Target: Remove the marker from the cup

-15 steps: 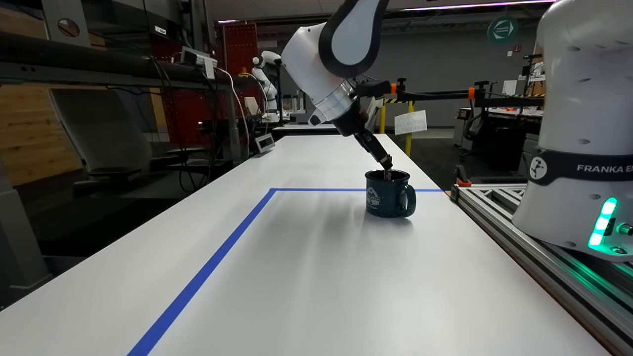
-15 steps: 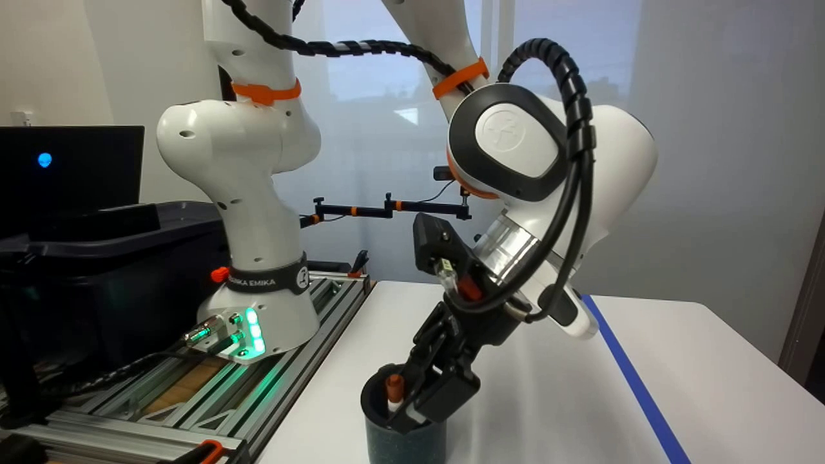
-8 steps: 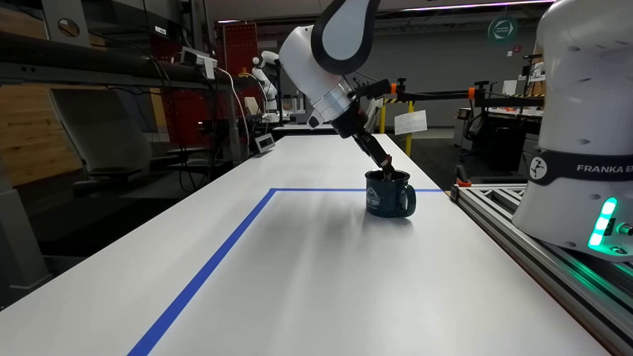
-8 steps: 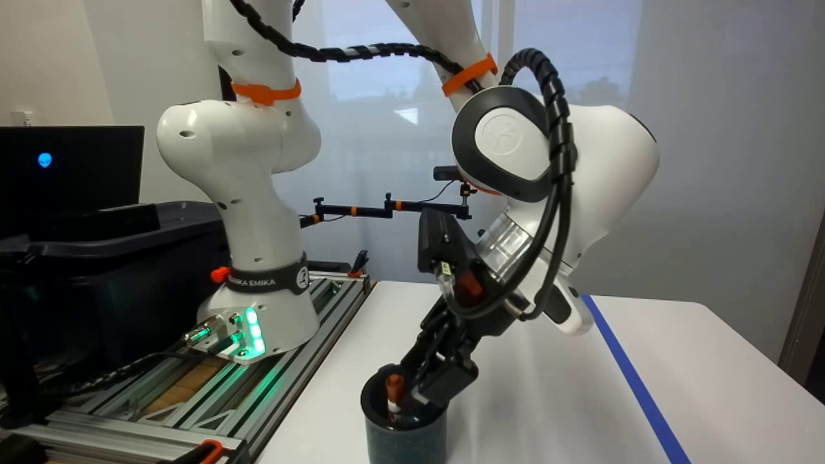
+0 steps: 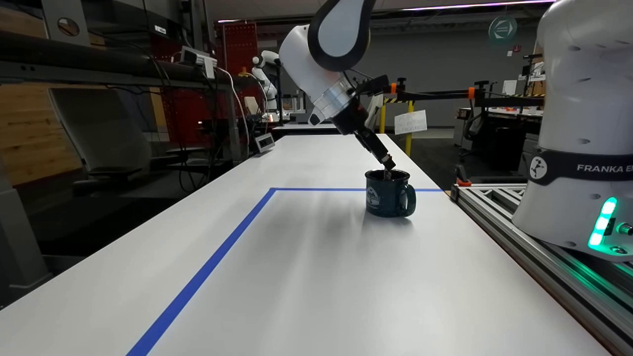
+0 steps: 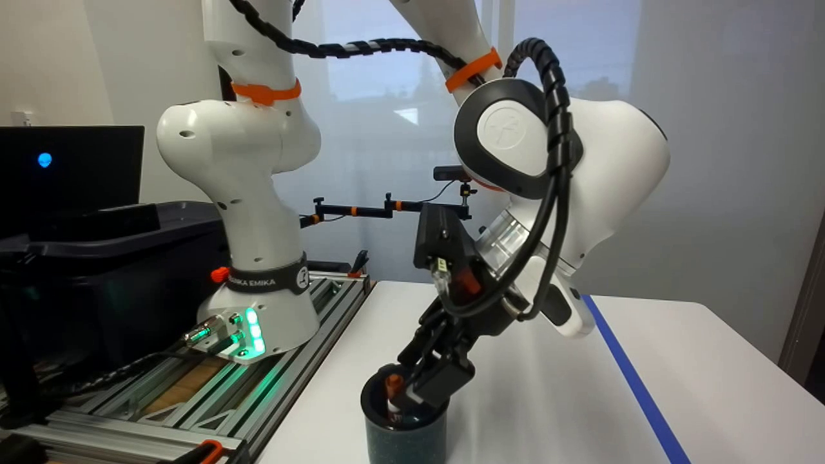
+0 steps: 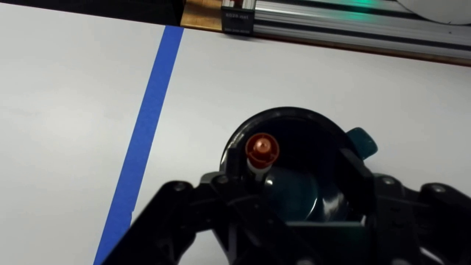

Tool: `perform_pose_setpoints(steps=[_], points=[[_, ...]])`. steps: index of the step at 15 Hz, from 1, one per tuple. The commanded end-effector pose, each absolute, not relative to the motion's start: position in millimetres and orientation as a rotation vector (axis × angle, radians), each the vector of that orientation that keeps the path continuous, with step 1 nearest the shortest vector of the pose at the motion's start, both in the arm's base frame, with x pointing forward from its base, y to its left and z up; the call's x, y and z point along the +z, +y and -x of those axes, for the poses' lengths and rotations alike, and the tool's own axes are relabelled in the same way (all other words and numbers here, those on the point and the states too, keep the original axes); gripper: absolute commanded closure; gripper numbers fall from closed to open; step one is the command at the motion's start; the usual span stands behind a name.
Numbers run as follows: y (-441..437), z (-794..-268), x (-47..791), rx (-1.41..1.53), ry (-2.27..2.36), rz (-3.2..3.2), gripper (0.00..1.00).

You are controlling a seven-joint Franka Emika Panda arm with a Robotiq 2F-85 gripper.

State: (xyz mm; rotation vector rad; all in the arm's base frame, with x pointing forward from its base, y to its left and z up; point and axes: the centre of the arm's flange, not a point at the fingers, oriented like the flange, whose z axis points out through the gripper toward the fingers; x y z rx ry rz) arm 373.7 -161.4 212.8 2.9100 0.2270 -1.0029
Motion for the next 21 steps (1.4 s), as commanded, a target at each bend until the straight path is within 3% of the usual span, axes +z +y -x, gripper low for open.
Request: perform_pose_setpoints(steps=[1,5,9,13,14,16,19,21], points=[[-168.5,-373.0,217.2,-1.060,0.249,-2.901,0.33],[-168.8,-371.5,215.3,-1.083,0.270,-2.894,0.60],[-172.8,-369.0,212.8,-1.094,0.270,-2.877,0.59],[-175.7,-366.3,210.6,-1.108,0.270,-2.874,0.64],[-176.5,-366.0,210.7,-1.109,0.268,-2.873,0.66],[-177.9,-365.7,210.9,-1.110,0.268,-2.872,0.90],[-176.3,-364.8,214.9,-1.115,0.279,-2.882,1.00],[-170.8,-367.1,243.2,-1.088,0.324,-2.912,0.95]])
